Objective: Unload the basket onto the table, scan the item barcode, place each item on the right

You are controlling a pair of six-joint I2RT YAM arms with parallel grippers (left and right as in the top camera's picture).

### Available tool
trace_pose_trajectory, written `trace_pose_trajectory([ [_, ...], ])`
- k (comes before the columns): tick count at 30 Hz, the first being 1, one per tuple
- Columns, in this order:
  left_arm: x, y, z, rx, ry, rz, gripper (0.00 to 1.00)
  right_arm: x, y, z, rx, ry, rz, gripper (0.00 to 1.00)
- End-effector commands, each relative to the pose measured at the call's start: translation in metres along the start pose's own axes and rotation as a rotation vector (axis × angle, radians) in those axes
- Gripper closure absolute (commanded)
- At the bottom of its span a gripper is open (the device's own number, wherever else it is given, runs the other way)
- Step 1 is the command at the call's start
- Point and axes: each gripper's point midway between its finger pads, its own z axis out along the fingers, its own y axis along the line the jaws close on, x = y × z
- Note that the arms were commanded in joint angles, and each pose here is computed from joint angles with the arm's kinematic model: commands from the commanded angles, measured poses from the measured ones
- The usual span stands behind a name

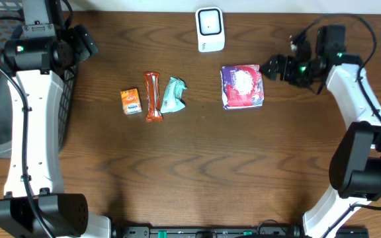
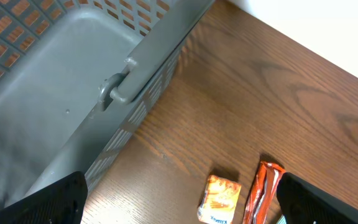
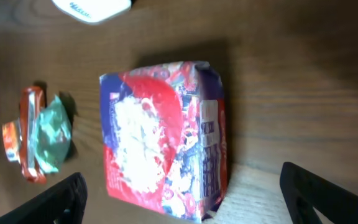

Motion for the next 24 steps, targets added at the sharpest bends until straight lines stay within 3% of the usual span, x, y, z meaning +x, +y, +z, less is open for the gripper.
trace_pose_trajectory([
  [1,-0.006,0.009,-0.006,-0.021,-0.024,-0.024,0.02,0.018,-0.003,0.016,-0.050,0.026,0.022,0.07],
  [5,-0.006,0.009,-0.006,-0.021,-0.024,-0.024,0.02,0.024,-0.011,0.032,-0.060,-0.017,0.081,0.13],
  [16,-0.006,0.009,-0.006,-0.021,-0.024,-0.024,0.02,0.039,0.008,0.066,-0.119,-0.085,0.069,0.11],
  [24,-0.006,0.009,-0.006,-0.021,-0.024,-0.024,0.02,0.050,0.014,0.084,-0.053,-0.063,0.036,0.12],
])
